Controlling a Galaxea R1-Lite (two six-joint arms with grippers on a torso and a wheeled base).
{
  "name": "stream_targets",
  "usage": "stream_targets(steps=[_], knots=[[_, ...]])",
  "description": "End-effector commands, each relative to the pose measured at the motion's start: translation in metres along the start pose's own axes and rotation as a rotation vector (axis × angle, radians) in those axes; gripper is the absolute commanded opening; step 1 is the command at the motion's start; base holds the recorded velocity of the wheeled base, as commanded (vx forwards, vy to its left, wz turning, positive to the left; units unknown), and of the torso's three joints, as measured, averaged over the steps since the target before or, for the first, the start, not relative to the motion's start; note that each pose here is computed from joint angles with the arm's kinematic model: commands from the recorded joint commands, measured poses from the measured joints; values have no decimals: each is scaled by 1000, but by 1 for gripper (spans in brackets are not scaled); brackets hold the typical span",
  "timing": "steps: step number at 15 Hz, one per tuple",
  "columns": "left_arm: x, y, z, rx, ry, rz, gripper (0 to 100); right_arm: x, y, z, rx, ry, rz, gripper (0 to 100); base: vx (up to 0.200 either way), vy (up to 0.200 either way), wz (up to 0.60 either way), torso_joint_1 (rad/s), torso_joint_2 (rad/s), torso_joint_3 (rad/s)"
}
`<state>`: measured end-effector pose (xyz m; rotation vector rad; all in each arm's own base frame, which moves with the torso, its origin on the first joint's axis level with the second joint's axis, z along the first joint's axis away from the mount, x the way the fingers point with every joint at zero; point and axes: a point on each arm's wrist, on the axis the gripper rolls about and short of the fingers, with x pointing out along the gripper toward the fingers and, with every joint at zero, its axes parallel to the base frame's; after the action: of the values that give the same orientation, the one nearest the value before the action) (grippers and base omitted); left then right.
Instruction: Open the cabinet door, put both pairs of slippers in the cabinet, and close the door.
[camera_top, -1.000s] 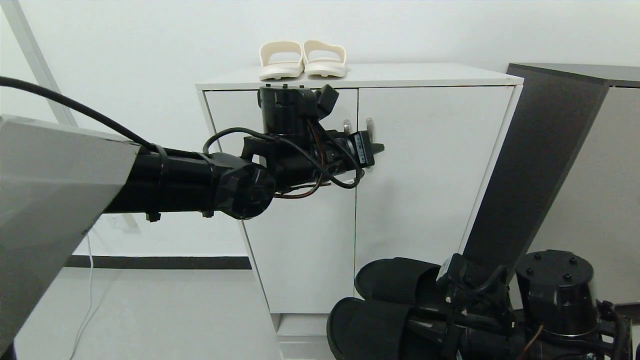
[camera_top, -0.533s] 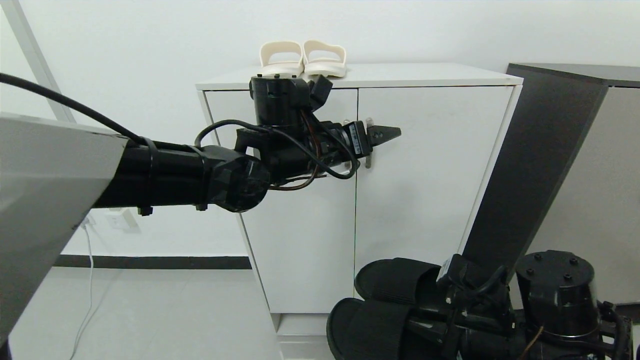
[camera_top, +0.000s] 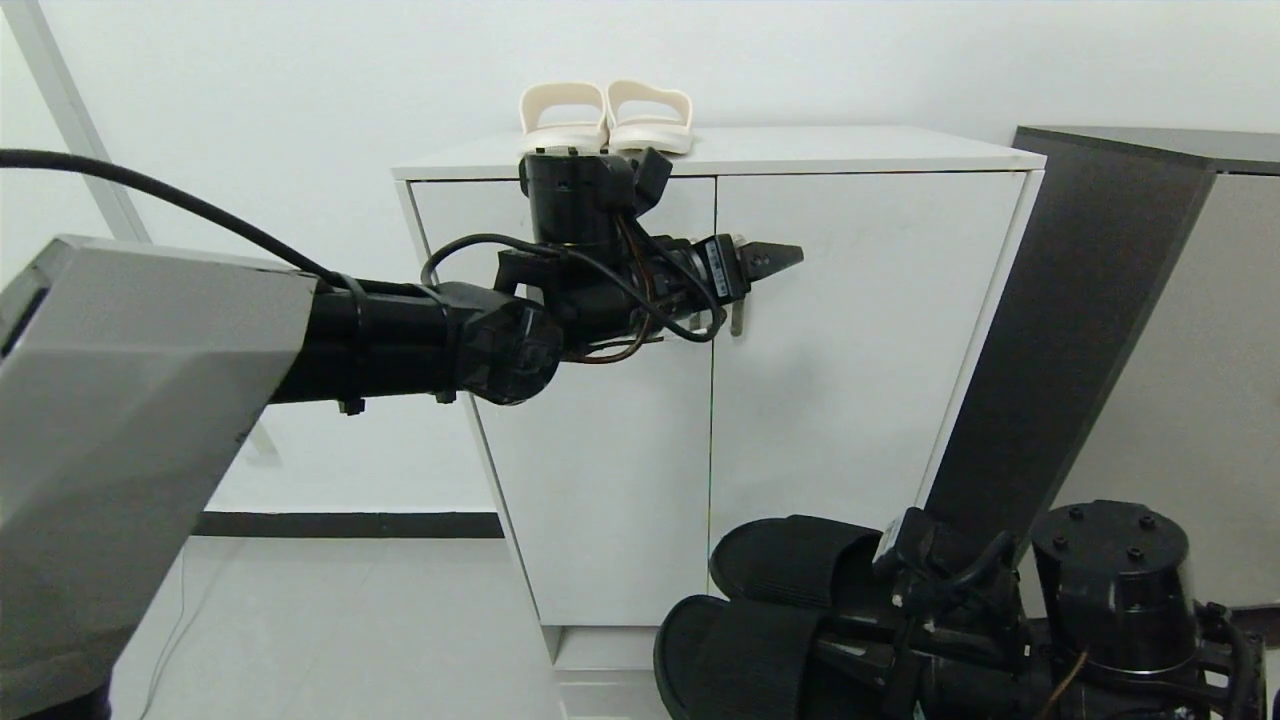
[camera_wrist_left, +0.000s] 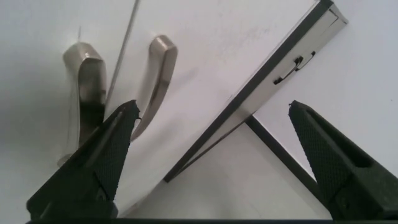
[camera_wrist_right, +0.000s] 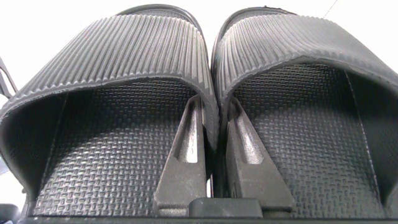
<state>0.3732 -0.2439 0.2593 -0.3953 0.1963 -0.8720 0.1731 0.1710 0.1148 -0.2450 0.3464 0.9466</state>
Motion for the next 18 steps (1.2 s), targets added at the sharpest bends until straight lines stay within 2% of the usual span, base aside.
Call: stream_targets(steps=[1,7,8,12,14,18], knots=[[12,4,-2,0,1,-4,100,1,0,0,0,2,1,0,0,0,0,0,0,0],[26,6,-8,-9,15,-12,100,1,0,-1,1,5,3,0,0,0,0,0,0,0],[26,7,-9,-14,15,-12,0,1,0,-1,1,6,2,0,0,0,0,0,0,0],[25,6,-8,-18,13,-12,0,1,0,-2,1,9,4,0,0,0,0,0,0,0],[23,5,-6,-30,9,-13,0,0,1,-4,1,16,7,0,0,0,0,0,0,0],[18,-10,-13,-31,34,-31,0,0,2,-4,0,16,12,0,0,0,0,0,0,0]])
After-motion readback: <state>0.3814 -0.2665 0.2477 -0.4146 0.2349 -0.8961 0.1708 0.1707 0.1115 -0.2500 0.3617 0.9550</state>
